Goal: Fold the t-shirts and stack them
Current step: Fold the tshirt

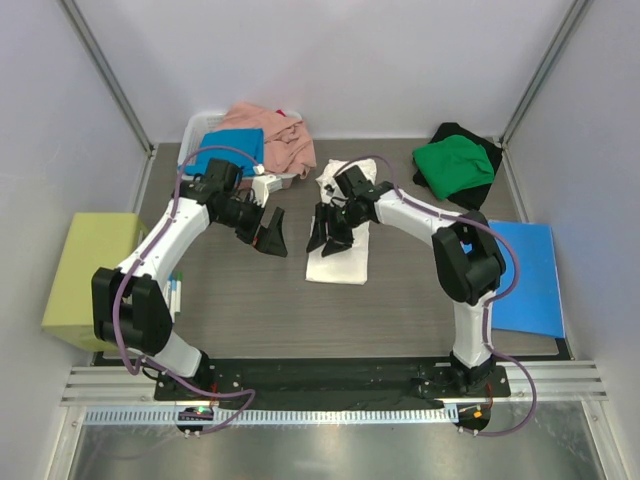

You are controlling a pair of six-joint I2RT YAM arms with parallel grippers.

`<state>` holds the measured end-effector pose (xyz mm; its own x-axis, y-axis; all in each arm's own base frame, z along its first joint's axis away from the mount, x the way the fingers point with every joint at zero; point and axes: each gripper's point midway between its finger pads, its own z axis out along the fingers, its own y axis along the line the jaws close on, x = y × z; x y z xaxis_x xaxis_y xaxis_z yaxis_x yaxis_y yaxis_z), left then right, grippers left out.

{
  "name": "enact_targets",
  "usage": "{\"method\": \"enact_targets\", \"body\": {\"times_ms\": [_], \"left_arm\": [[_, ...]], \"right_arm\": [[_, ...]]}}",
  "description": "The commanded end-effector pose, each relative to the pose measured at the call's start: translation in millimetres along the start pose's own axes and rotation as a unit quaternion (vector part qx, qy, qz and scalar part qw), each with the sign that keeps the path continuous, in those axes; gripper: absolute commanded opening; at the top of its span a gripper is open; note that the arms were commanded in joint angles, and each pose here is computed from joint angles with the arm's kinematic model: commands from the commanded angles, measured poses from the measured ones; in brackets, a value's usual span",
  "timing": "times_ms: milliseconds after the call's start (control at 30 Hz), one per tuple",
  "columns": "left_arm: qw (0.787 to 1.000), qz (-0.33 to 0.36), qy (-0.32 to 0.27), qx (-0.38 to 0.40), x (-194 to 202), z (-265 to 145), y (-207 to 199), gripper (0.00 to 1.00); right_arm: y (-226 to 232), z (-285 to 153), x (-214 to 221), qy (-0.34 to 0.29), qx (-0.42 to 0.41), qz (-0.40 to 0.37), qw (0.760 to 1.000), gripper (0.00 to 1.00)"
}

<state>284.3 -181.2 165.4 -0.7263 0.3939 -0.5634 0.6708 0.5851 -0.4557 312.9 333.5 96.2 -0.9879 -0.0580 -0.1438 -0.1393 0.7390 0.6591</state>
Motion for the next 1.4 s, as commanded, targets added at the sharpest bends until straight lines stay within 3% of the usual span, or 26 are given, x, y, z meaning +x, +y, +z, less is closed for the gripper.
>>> {"method": "enact_targets", "body": {"times_ms": [0,200,533,1033,1167,1367], "left_arm": [[1.0,0.017,-0.019,0.006,-13.5,-4.7,-2.9,1.0],[1.0,0.018,-0.016,0.006,-8.4,-2.9,-2.5,1.0],[1.0,0.02,-0.018,0.011,-8.3,-4.5,-5.5,1.0],[1.0,0.021,-0.013,0.014,-4.8,-5.2,-7.5,1.0],[0.999,0.022,-0.016,0.017,-7.5,-6.9,-9.5,1.0],[0.999,0.022,-0.023,0.021,-13.1,-8.2,-11.9,1.0]], "right_arm": [[-20.0,14.9,-14.2,-0.014,0.01,-0.007,1.0,0.54],[-29.0,27.0,-38.1,-0.024,0.017,-0.005,1.0,0.54],[-44.4,11.8,-102.1,-0.073,0.002,0.024,0.997,0.53],[-123.8,27.7,-150.4,-0.099,0.014,0.097,0.99,0.49],[-95.6,0.5,-163.3,-0.116,-0.021,0.088,0.989,0.49],[-24.9,-80.7,-159.9,-0.182,-0.065,0.045,0.98,0.61]]}}
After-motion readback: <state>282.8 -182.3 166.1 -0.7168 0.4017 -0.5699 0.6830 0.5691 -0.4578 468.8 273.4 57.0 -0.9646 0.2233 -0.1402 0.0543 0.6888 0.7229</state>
